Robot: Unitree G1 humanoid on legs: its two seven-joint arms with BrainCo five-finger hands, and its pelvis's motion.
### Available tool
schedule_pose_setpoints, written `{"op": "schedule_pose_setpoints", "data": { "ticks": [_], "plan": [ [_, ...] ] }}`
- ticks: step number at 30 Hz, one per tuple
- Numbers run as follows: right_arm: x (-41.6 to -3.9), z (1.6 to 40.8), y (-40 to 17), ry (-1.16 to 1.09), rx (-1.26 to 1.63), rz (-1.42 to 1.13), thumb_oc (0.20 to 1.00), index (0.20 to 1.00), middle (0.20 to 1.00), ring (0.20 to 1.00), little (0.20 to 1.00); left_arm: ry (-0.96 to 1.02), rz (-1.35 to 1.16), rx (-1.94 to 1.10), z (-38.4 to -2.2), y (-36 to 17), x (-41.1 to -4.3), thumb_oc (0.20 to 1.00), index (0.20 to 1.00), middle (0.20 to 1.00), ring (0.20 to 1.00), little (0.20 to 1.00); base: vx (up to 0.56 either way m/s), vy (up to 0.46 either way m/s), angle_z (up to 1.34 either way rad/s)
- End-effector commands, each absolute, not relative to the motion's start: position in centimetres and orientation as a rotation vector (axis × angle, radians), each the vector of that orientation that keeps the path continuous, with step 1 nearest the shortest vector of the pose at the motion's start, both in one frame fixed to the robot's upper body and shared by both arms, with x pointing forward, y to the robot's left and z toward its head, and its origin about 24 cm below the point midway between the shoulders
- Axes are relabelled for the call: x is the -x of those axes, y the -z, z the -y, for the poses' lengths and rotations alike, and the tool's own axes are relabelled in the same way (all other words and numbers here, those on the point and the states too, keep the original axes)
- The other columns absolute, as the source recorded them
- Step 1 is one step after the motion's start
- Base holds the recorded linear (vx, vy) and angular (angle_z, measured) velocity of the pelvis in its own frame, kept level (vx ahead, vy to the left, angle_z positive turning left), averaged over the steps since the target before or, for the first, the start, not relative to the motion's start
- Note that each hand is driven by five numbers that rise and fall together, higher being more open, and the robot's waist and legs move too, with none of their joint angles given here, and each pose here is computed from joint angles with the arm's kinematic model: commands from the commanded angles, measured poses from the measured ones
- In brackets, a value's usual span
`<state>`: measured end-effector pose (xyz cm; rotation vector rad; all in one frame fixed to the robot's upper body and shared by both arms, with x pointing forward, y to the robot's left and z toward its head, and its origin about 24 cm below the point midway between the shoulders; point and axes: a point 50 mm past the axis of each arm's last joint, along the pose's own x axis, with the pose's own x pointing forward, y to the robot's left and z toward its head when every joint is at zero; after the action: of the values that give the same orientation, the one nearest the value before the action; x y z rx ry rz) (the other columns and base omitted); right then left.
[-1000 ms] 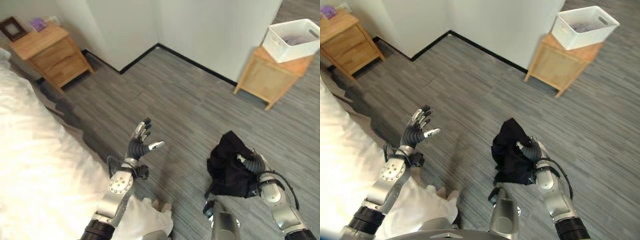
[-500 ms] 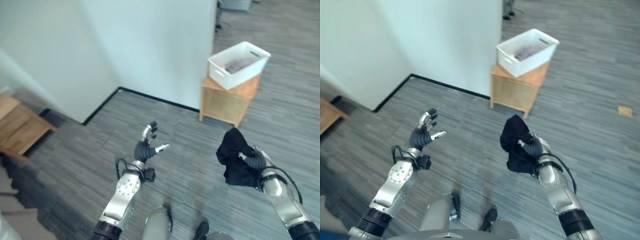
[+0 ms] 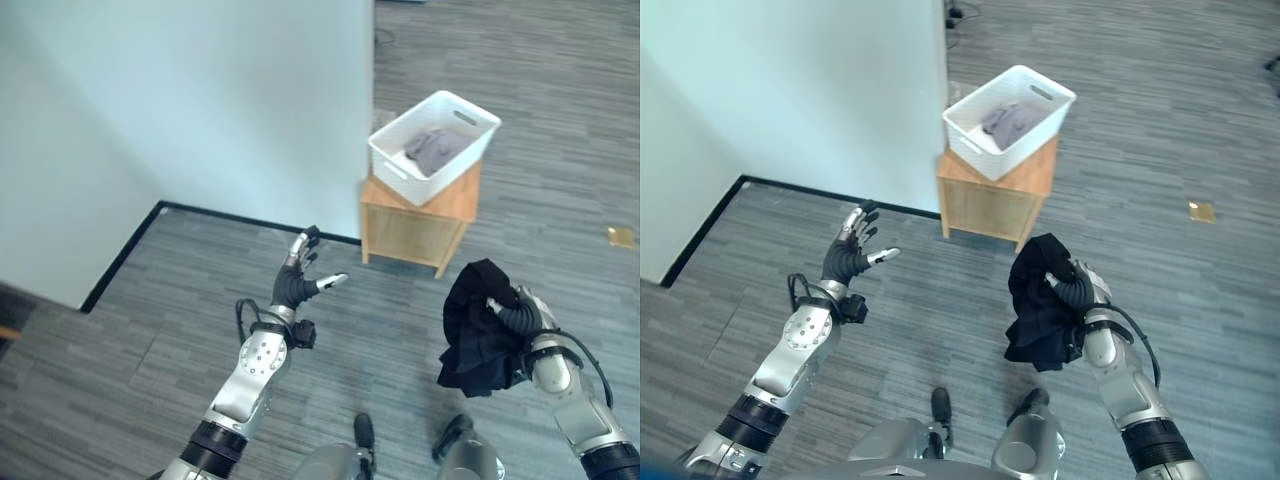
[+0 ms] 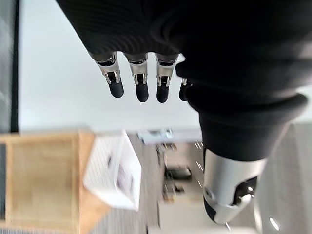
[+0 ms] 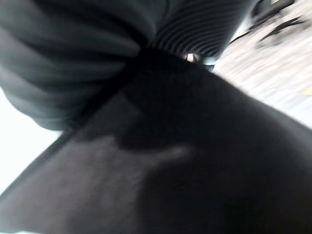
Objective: Pick up bed clothes into laundry basket.
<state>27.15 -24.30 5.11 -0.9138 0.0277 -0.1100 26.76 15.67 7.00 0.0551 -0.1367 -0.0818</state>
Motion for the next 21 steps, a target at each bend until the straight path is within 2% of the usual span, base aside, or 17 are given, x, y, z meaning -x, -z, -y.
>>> {"op": "schedule_pose_setpoints", "data": {
  "ticks": [1, 10, 17, 21],
  "plan": [
    [-29.2, 24.4, -10.8, 0.181, 0.965, 0.205, 0.200, 0.200, 0.200, 0.200, 0.200, 0.140, 0.244, -0.020, -14.4, -8.6, -26.4, 1.000, 1.000, 1.000, 1.000, 1.000, 0.14, -0.223, 0.15],
    [-31.4, 22.2, -15.9, 0.126, 0.998, 0.391, 0.200, 0.200, 0.200, 0.200, 0.200, 0.131, 0.220, 0.079, -14.8, -8.2, -25.8, 1.000, 1.000, 1.000, 1.000, 1.000, 0.10, -0.182, -0.20],
    [-33.1, 20.3, -18.4, 0.133, 1.108, 0.482, 0.200, 0.200, 0.200, 0.200, 0.200, 0.153, 0.200, 0.056, -14.7, -7.8, -25.3, 1.000, 1.000, 1.000, 1.000, 1.000, 0.41, 0.141, -0.09],
    [-34.0, 18.6, -22.3, 0.193, 1.232, 0.626, 0.200, 0.200, 0.200, 0.200, 0.200, 0.198, 0.211, 0.039, -13.6, -8.1, -25.7, 1.000, 1.000, 1.000, 1.000, 1.000, 0.24, 0.188, -0.21]
  ]
}}
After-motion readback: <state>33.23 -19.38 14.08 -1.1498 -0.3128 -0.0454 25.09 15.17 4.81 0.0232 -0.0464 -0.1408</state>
